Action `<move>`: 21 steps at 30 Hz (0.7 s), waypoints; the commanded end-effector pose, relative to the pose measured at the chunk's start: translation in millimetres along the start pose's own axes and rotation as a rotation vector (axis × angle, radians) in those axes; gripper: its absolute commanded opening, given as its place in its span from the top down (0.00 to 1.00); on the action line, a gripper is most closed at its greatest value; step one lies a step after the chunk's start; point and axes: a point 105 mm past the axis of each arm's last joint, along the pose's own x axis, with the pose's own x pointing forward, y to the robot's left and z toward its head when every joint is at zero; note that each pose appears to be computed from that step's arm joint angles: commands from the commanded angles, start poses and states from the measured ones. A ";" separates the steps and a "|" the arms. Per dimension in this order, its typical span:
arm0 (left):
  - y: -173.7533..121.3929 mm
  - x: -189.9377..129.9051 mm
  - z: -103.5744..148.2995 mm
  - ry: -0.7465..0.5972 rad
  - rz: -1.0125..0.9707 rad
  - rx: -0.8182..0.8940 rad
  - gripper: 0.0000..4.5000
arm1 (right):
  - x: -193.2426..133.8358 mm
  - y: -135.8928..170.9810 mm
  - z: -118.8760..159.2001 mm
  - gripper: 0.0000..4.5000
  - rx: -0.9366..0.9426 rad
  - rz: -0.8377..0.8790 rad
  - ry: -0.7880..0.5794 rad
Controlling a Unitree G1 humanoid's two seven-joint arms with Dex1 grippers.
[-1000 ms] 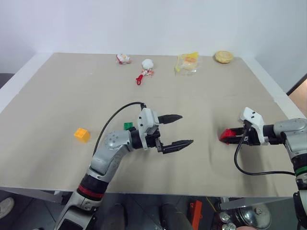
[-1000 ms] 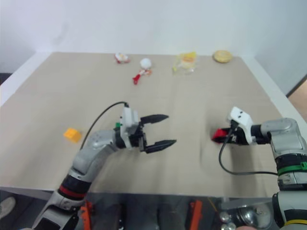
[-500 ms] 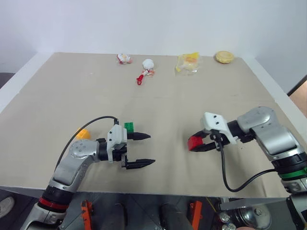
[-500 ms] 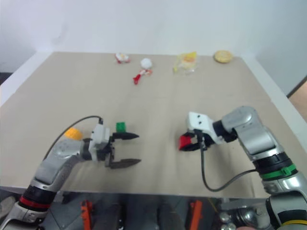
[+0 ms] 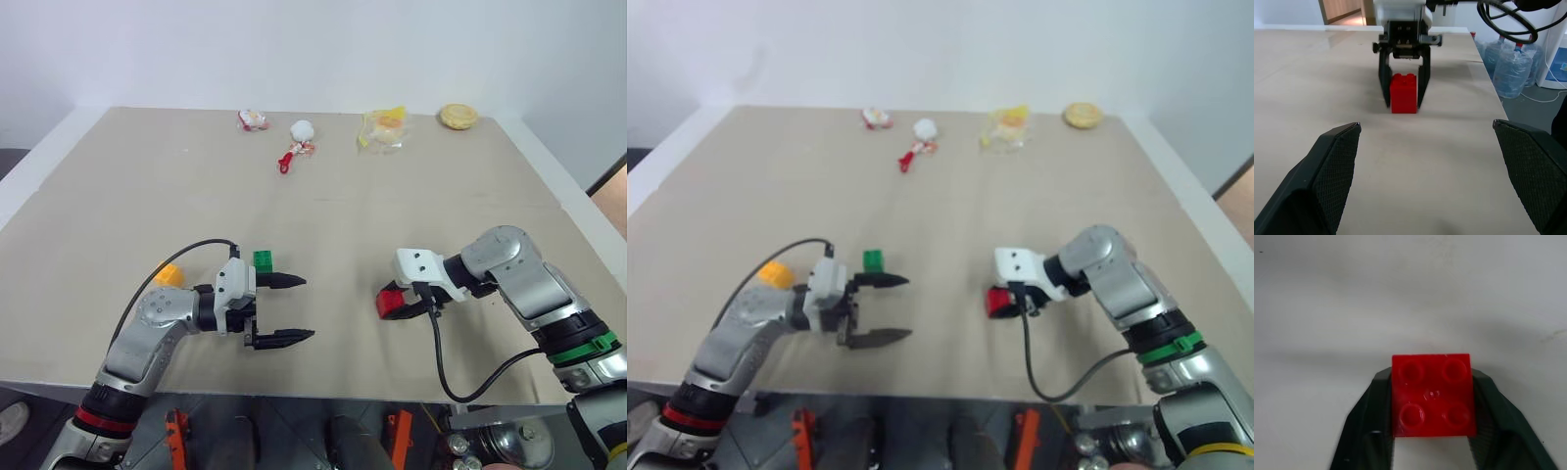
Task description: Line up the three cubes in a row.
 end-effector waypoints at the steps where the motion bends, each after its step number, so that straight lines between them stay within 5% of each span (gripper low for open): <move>1: 1.7 0.8 14.2 -0.047 0.027 0.038 0.00 | -7.6 -0.6 15.6 0.18 -0.020 0.005 -0.067; 4: 11.2 -4.7 17.5 -0.077 0.129 0.010 0.00 | -16.2 -0.9 32.7 0.01 -0.025 0.002 -0.146; 13: 45.3 -33.7 21.7 -0.160 0.710 -0.047 0.00 | -57.4 -5.8 95.1 0.01 -0.018 -0.109 -0.494; 17: 62.1 -51.1 7.0 -0.112 0.987 -0.058 0.00 | -47.2 -15.9 93.9 0.01 0.013 -0.194 -0.507; 21: 65.2 -44.2 -3.9 -0.071 1.062 -0.073 0.00 | -39.4 -19.5 92.1 0.01 0.017 -0.216 -0.497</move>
